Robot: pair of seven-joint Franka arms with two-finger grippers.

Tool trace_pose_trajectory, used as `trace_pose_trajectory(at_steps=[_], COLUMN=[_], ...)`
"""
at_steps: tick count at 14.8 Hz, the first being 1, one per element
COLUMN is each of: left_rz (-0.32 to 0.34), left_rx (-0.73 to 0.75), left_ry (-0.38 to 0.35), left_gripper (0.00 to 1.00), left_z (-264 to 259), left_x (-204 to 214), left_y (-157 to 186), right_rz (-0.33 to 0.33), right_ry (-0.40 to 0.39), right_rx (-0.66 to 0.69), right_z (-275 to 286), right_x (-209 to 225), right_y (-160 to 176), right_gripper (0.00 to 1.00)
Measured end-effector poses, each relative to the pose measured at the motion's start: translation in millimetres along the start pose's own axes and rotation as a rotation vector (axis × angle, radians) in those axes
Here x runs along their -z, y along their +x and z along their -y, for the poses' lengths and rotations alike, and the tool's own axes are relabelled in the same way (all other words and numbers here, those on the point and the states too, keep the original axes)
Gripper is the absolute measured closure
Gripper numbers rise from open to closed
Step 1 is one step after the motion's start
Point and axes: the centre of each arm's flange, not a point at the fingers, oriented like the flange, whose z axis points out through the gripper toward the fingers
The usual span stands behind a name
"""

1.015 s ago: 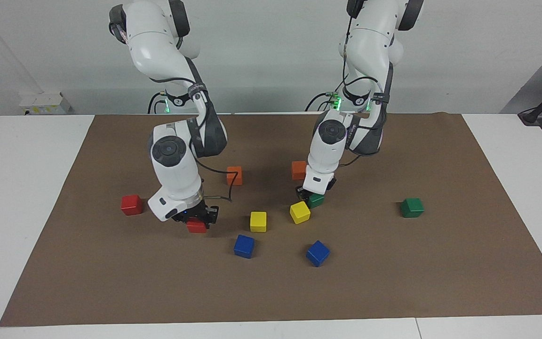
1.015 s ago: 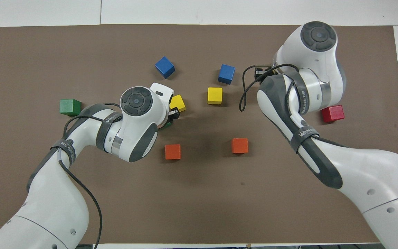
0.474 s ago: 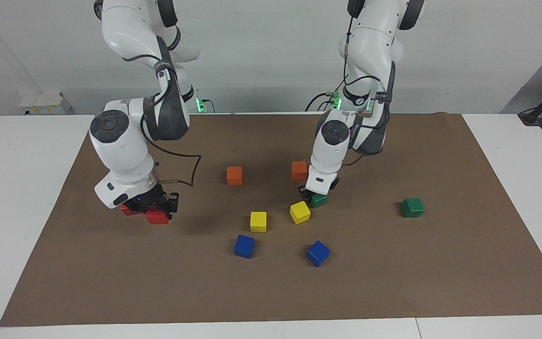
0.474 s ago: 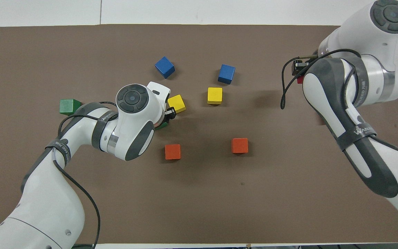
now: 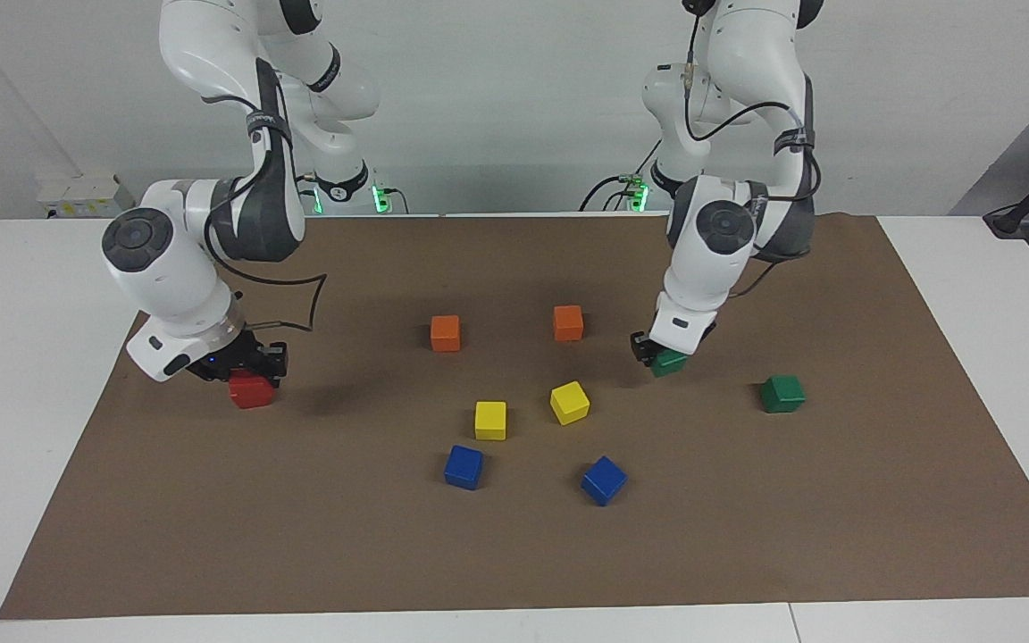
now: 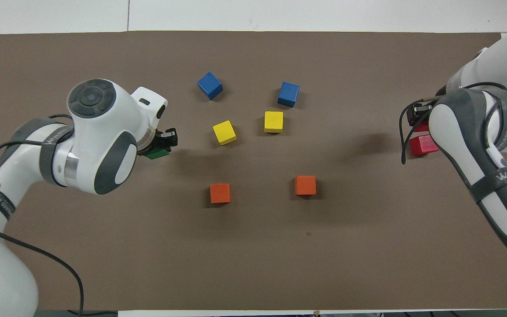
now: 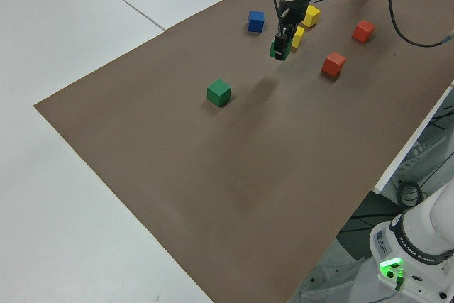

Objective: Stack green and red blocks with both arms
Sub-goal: 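Carry the green cube over the first green while the right gripper carries the red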

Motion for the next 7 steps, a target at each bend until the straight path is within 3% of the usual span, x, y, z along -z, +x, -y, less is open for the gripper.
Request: trace_pose_trajectory(at_steps=[7], left_rz=[-0.014], left_rx=[-0.135], left_ry=[-0.02], left_gripper=[0.45], left_z=[159.7], left_x=[27.0], left_y=[48.2], right_rz=[-0.038], right_ry=[0.0], right_rx=[0.048], right_z=[-35.1], right_x=[-41.2], right_y=[-33.4], right_gripper=[0.45])
